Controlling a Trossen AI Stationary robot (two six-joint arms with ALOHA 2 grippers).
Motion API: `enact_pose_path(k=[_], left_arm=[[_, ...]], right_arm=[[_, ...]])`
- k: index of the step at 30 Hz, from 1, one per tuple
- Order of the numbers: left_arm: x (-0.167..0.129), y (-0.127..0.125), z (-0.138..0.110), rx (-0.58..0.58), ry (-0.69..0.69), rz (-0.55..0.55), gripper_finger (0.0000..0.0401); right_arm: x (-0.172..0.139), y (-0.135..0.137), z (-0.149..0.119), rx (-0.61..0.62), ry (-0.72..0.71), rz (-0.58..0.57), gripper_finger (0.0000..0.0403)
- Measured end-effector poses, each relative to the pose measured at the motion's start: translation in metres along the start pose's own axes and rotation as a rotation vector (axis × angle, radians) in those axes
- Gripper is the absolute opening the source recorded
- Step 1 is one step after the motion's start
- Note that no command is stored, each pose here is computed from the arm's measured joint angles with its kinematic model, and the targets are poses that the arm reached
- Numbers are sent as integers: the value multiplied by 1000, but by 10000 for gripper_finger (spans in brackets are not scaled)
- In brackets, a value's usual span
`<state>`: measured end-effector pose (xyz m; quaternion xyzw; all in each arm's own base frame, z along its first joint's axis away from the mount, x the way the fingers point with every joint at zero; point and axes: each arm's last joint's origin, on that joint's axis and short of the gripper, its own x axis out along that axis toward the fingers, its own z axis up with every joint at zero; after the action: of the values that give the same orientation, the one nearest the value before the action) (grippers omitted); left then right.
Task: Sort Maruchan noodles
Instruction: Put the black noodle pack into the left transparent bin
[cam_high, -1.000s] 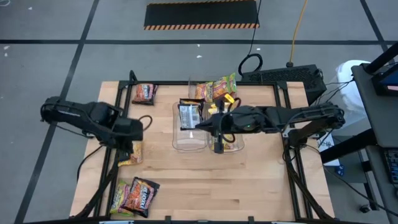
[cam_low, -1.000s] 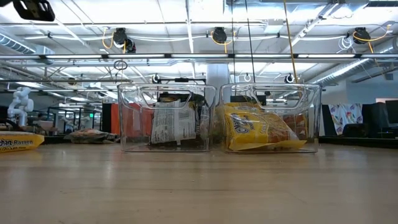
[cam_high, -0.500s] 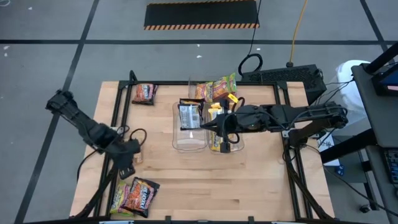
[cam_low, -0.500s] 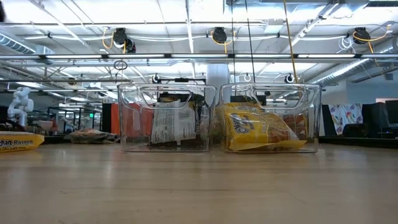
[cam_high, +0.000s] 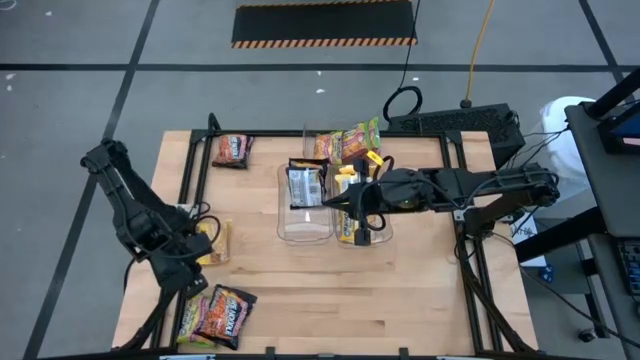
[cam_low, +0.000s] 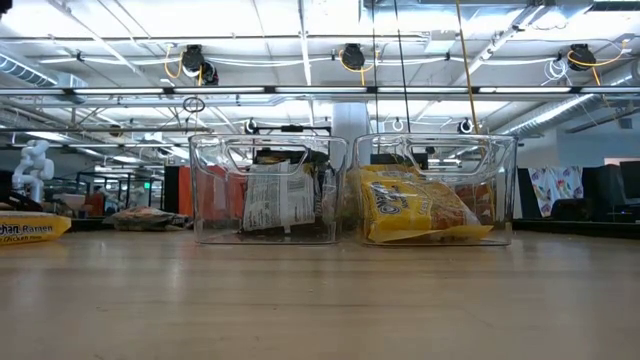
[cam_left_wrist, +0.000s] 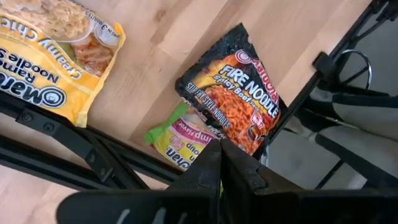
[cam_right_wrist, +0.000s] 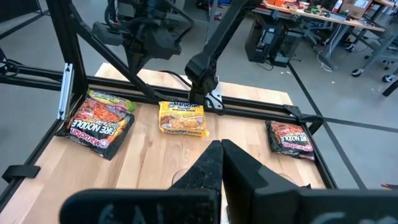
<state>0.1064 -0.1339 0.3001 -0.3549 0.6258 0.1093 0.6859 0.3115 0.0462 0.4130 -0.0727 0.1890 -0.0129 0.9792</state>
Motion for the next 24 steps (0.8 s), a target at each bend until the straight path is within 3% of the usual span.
enact_pose_path(k=[6,13,18,24], left_arm=[[3,-2,-2,-54,3,13,33],[24,-14,-5,-18,7,107,83],[50,-24,-10,-32,6,209,87],[77,-37,-14,-60,16,256,88]], right_arm=[[0,0,1,3,-9,0,0],[0,0,3,18,-33,-1,0],[0,0,3,18,-36,-1,0],[0,0,5,21,-48,-1,0]])
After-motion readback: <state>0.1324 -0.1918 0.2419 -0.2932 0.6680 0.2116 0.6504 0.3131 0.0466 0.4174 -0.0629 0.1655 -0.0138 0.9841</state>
